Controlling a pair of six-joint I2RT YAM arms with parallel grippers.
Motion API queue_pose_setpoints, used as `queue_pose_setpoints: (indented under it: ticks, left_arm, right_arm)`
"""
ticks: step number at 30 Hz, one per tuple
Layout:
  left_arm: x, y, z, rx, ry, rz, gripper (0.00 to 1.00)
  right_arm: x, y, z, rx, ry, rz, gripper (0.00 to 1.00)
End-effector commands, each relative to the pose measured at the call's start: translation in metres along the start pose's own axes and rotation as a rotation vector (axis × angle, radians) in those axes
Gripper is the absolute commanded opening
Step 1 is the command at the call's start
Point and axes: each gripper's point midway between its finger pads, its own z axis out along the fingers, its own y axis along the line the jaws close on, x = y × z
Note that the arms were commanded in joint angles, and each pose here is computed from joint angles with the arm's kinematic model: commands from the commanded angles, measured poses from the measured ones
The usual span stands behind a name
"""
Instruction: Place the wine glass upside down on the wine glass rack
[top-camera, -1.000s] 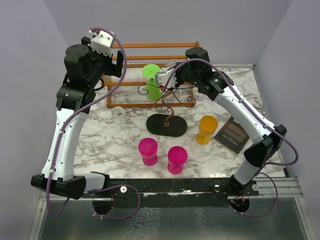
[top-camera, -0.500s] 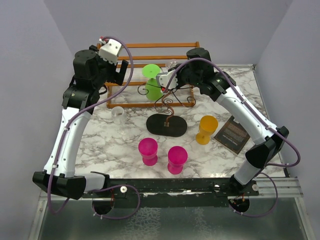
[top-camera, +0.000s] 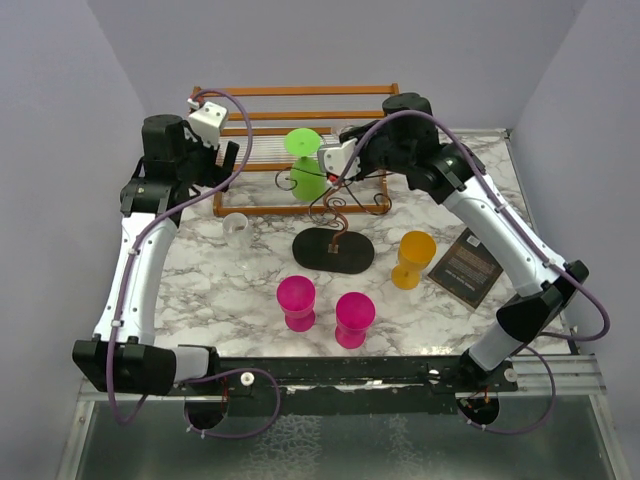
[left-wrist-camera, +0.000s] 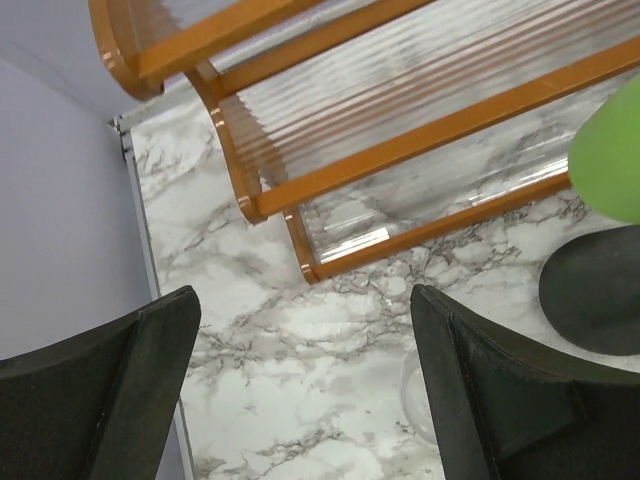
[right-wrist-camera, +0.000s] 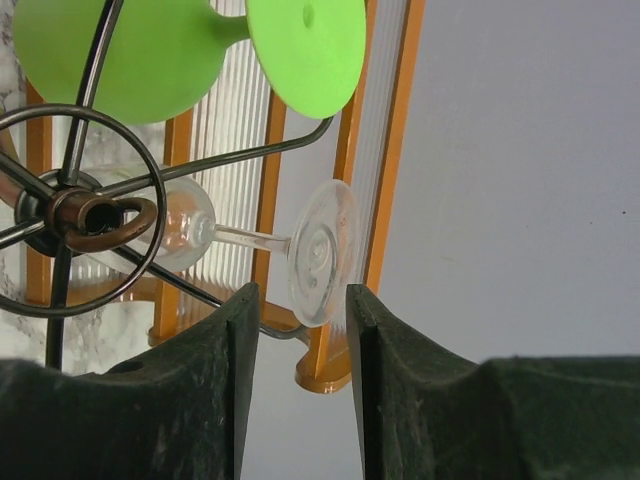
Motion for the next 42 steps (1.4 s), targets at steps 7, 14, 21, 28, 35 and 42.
queue_pose_setpoints:
  ticks: [7, 14, 21, 28, 35, 42]
  left_arm:
    - [0.08, -0.026, -0.001, 0.208, 0.26, -0.053, 0.85]
    - [0.117, -0.038, 0.009, 0.275, 0.384, -0.038, 0.72]
    - [0.139, -0.047, 0.012, 0.323, 0.452, -0.039, 0.59]
    - [0.157, -0.052, 0.017, 0.345, 0.503, -0.049, 0.48]
    - [0.159, -0.057, 0.024, 0.377, 0.509, -0.064, 0.28]
    - [0.135, -0.03, 0.014, 0.272, 0.486, 0.027, 0.0]
  right_arm:
    - [-0.047, -0.039, -0.065, 0.114, -0.189, 0.162, 0.42]
    - [-0.056, -0.05, -0.105, 0.188, -0.225, 0.304, 0.42]
    - [-0.051, -0.052, -0.123, 0.252, -0.211, 0.381, 0.43]
    - [-0.054, -0.056, -0.125, 0.289, -0.236, 0.439, 0.43]
    - [-0.047, -0.061, -0.125, 0.366, -0.237, 0.536, 0.43]
    - [-0.023, -0.066, -0.13, 0.497, -0.157, 0.67, 0.45]
